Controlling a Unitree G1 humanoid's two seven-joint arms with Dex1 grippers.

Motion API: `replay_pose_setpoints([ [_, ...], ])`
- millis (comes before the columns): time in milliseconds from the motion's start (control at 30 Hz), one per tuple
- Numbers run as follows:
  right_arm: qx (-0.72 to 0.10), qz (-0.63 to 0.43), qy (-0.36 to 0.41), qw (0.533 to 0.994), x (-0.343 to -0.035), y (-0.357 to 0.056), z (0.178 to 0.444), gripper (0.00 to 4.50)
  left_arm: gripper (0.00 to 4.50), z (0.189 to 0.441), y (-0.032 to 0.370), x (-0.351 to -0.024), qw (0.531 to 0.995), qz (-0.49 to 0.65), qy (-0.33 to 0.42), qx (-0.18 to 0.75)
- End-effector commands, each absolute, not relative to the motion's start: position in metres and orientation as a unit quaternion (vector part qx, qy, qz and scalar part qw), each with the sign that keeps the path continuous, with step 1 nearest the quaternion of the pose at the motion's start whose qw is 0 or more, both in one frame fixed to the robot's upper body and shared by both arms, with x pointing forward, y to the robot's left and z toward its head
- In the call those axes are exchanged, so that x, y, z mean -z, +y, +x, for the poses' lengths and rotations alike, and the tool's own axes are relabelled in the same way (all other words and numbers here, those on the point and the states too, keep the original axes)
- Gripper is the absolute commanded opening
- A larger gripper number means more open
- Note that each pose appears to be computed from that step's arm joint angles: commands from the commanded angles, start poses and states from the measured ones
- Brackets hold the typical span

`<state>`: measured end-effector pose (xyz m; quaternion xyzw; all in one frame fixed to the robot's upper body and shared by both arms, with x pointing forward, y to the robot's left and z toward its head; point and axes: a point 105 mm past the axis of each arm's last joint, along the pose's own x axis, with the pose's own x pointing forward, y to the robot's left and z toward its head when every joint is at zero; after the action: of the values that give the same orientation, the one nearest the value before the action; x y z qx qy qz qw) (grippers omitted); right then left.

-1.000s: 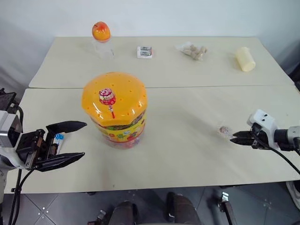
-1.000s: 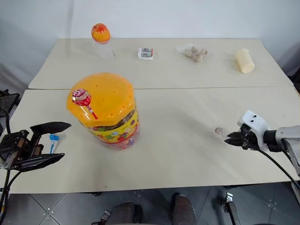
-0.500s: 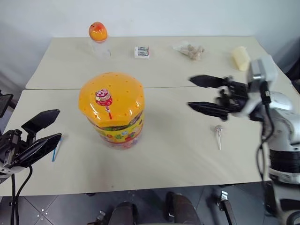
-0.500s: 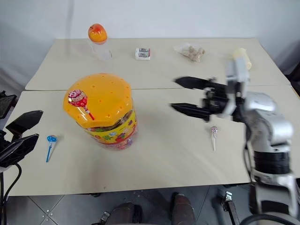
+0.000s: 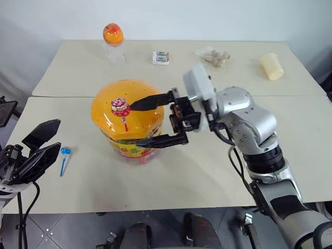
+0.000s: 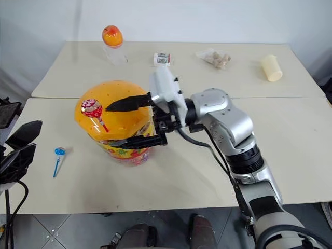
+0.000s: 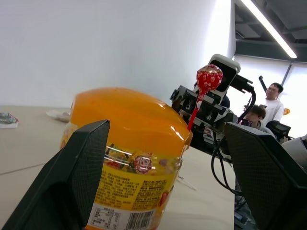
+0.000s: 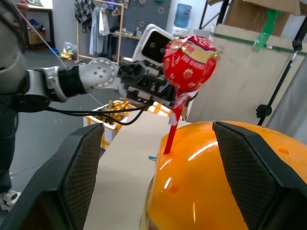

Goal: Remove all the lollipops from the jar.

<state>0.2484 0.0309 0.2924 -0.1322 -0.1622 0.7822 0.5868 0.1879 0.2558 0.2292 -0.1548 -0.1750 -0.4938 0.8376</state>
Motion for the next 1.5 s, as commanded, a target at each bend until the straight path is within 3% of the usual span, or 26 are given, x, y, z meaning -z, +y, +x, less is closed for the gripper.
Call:
replay_pose_setpoints([
  [33, -0.782, -0.139, -0.168, 0.584, -0.299, 0.038, 0.244, 3.78, 4.01, 0.177, 0.256, -0.232, 0.837, -0.146, -0.188, 0.493],
  [233, -0.791, -0.141, -0.151, 0.576, -0.293, 0.037, 0.245, 3.78, 4.01, 0.176, 0.258, -0.235, 0.837, -0.153, -0.215, 0.479],
  [333, -0.789, -0.142, -0.150, 0.578, -0.291, 0.037, 0.248, 3.20, 4.01, 0.173, 0.255, -0.238, 0.832, -0.160, -0.224, 0.481],
  [633, -0.782, -0.127, -0.148, 0.592, -0.287, 0.039, 0.263, 0.09, 4.01, 0.171, 0.250, -0.242, 0.824, -0.162, -0.224, 0.494],
  [800, -0.788, -0.079, -0.171, 0.586, -0.301, 0.038, 0.261, 0.03, 4.01, 0.173, 0.245, -0.250, 0.813, -0.167, -0.226, 0.510],
  [1000, -0.811, 0.012, -0.190, 0.553, -0.326, 0.007, 0.256, 0.03, 4.01, 0.176, 0.238, -0.260, 0.801, -0.165, -0.234, 0.526],
  [1100, -0.794, 0.058, -0.205, 0.569, -0.346, -0.012, 0.261, 0.03, 4.01, 0.178, 0.231, -0.263, 0.791, -0.162, -0.231, 0.543],
  [1200, -0.766, 0.052, -0.200, 0.609, -0.358, -0.046, 0.270, 0.03, 4.01, 0.181, 0.221, -0.266, 0.778, -0.156, -0.223, 0.566],
  [1300, -0.669, 0.004, -0.127, 0.732, -0.347, -0.112, 0.301, 0.03, 4.01, 0.181, 0.204, -0.247, 0.768, -0.099, -0.141, 0.617],
  [1333, -0.629, -0.032, -0.084, 0.772, -0.333, -0.133, 0.310, 0.03, 4.01, 0.182, 0.203, -0.244, 0.766, -0.093, -0.126, 0.623],
  [1500, -0.442, -0.213, 0.108, 0.865, -0.252, -0.240, 0.324, 0.03, 4.01, 0.192, 0.206, -0.249, 0.765, -0.063, -0.136, 0.627],
])
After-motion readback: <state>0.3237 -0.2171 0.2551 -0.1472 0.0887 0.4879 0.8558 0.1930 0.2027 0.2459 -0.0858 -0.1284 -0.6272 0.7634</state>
